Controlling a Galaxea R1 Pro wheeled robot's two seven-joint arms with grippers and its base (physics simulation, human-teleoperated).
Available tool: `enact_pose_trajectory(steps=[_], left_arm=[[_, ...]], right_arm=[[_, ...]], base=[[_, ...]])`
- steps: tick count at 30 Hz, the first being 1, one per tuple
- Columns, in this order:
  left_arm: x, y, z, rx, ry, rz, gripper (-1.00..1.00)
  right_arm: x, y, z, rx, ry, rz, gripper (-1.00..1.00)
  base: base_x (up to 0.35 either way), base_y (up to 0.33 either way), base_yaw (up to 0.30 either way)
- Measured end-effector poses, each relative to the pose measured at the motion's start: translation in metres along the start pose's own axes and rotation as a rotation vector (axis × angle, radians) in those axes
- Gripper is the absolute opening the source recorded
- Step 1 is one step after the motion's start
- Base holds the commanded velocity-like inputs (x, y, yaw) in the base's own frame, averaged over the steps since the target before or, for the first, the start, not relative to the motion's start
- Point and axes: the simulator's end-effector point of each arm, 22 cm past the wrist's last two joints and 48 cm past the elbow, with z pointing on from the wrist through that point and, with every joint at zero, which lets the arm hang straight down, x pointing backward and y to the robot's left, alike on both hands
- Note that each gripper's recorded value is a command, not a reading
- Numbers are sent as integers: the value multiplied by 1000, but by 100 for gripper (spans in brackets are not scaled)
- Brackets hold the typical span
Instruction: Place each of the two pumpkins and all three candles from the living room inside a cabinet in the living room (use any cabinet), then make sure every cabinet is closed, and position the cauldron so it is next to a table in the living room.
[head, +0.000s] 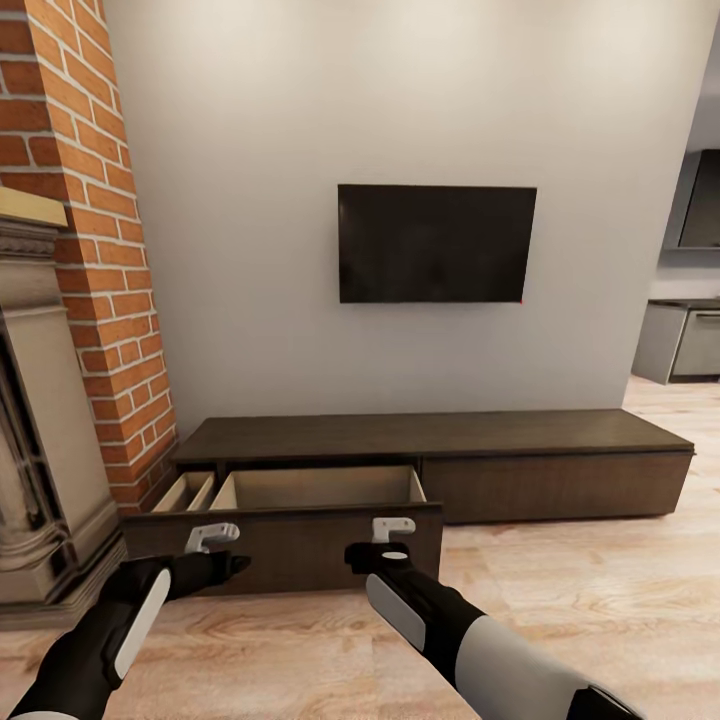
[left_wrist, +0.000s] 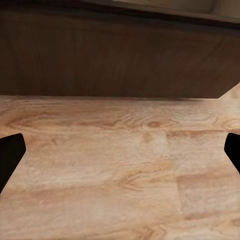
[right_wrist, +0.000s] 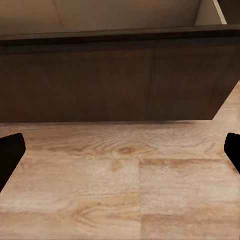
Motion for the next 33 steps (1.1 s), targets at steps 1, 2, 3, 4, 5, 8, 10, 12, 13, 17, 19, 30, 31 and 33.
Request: enact_pose_trajectory(steps=[1, 2, 3, 4, 5, 8, 10, 12, 13, 17, 19, 30, 31, 33], left_arm=[[2, 1, 2, -1, -1, 0, 100], [5, 2, 3, -2, -1, 0, 100], [8, 3, 5, -3, -1, 0, 100], [10, 4, 6, -4, -1, 0, 100], [13, 5, 8, -6, -2, 1, 100], [19, 16, 15, -46, -24, 18, 100], [20, 20, 23, -85, -71, 33, 100], [21, 24, 27, -127, -109, 35, 100], [21, 27, 28, -147, -122, 34, 100], [27, 32, 32, -179, -154, 36, 100], [30, 34, 34, -183, -164, 38, 100], [45, 40, 47, -191, -167, 40, 100], [47, 40, 49, -192, -162, 39, 100], [54, 39, 54, -189, -146, 44, 100]], right_arm=[[2, -1, 1, 0, 1, 1, 100], [4, -1, 2, 1, 1, 1, 100], [7, -1, 3, 1, 2, 1, 100], [9, -2, 3, 2, 3, 0, 100], [11, -2, 4, 2, 3, 0, 100], [18, -2, 7, 2, 4, -2, 100], [23, -3, 8, 2, 6, -3, 100], [27, -3, 10, 2, 7, -3, 100], [29, -3, 11, 2, 7, -2, 100], [39, -3, 14, 1, 10, 1, 100], [44, -3, 15, 1, 12, 2, 100], [73, -5, 27, 2, 65, -8, 100], [74, -5, 29, 2, 67, -7, 100], [77, -6, 31, 2, 72, -4, 100]], base=[[0, 0, 0], [0, 0, 0], [0, 0, 0], [0, 0, 0], [0, 0, 0], [0, 0, 0], [0, 0, 0], [0, 0, 0], [0, 0, 0], [0, 0, 0], [0, 0, 0], [0, 0, 0], [0, 0, 0], [0, 0, 0]])
